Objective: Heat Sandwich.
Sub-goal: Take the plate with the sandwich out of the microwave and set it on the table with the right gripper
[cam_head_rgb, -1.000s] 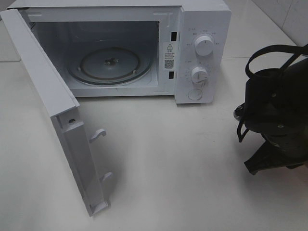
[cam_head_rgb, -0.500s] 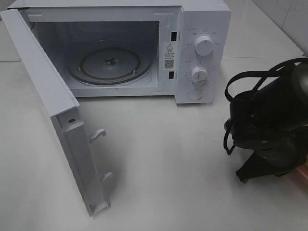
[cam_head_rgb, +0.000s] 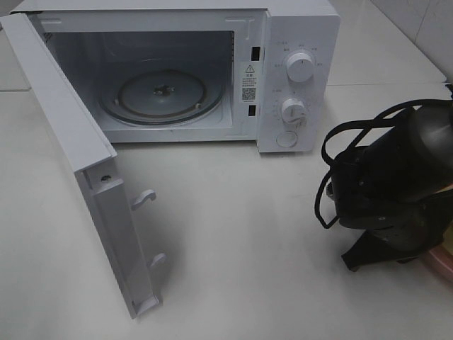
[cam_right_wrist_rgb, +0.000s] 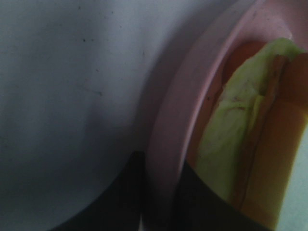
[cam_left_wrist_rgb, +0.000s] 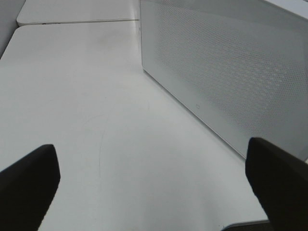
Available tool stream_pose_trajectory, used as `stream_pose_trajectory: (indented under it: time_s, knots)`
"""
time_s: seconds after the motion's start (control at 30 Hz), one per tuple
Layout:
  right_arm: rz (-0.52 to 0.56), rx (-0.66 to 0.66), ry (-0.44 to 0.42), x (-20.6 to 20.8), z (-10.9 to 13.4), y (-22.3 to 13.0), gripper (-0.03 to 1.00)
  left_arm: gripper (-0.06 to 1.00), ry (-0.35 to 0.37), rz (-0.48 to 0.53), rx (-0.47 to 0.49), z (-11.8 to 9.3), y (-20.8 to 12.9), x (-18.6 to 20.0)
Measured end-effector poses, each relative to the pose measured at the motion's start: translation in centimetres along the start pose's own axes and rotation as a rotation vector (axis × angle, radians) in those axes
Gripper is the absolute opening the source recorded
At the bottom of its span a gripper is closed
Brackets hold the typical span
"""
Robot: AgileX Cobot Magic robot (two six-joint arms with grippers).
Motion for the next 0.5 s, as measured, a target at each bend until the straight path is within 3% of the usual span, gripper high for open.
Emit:
stream_pose_trajectory:
  time_s: [0.33,0.5]
  knots:
    - [0.035,0.002,-0.012,0.05,-0.16,-0.35,0.38,0.99,0.000,0.000,0.000,0.00,0.00,0.00]
    - [0.039,-0.004,0.016,0.71,-0.55,-0.26,0.42,0.99,0.000,0.000,0.000,0.00,0.00,0.00]
Point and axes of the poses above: a point on each arm's last joint axis where the gripper is mounted, x pointing back along that axis away from the gripper, z along the wrist's bending axis when the last joint is at zero, y = z × x, the point moved 1 cm from there along -x, pointing out along that axis toward the gripper, and after that the axes turned 13 degrees about -x, right-handed, at the moved point
